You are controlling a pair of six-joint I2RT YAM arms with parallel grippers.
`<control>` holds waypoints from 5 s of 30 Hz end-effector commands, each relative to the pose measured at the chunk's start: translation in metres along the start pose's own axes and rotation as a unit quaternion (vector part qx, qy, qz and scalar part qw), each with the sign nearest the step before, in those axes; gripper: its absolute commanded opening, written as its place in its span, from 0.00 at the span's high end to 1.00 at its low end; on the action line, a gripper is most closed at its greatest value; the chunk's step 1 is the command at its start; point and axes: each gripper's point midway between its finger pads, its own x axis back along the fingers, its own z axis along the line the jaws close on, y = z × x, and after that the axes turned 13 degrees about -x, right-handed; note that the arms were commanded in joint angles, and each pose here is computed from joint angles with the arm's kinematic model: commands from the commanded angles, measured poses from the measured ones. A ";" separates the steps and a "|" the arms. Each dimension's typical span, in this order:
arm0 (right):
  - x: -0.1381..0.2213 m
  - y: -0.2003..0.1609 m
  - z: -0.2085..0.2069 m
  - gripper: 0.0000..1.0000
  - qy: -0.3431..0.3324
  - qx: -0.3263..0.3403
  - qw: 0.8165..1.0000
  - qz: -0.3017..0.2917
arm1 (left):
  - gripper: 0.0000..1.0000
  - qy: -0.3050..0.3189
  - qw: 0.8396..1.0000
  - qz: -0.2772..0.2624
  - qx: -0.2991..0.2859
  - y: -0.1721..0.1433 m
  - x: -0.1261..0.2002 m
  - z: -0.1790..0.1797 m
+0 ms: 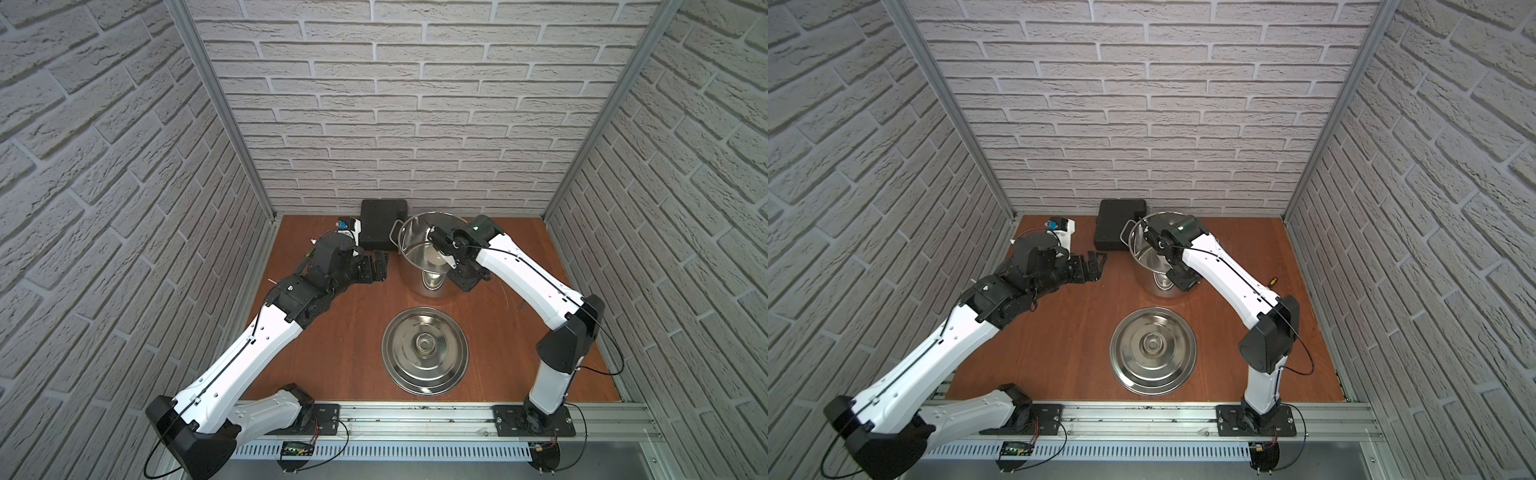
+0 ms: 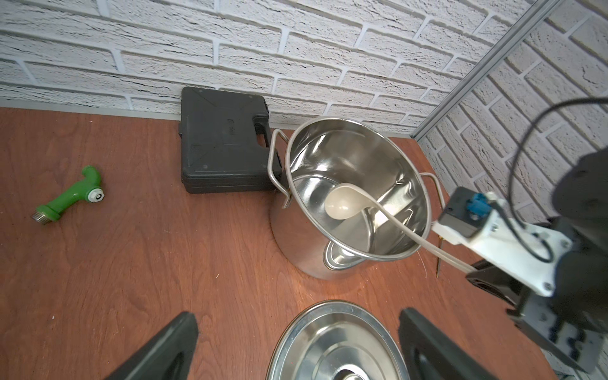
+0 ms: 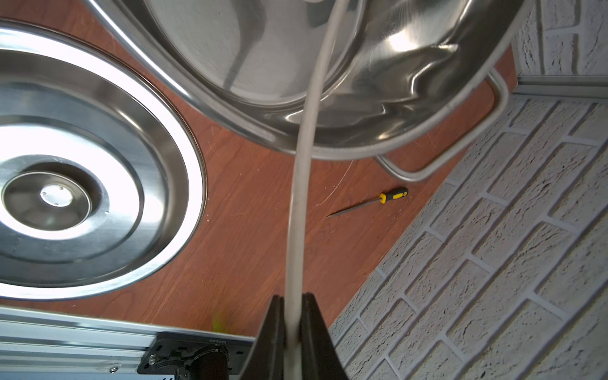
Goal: Stir the soup with a spoon
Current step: Stir the soup in the pan with a stick.
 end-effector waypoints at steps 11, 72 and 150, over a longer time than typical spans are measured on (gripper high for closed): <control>-0.006 0.030 -0.040 0.98 -0.021 -0.056 0.998 -0.031 | 0.02 -0.013 0.999 -0.030 -0.004 0.018 0.002 -0.012; 0.002 0.037 0.019 0.98 0.042 -0.018 0.998 -0.040 | 0.02 -0.162 0.977 -0.042 -0.135 -0.007 0.009 -0.077; 0.014 0.055 0.024 0.98 0.022 0.003 0.999 -0.040 | 0.02 -0.122 0.983 -0.076 -0.117 0.008 -0.004 -0.068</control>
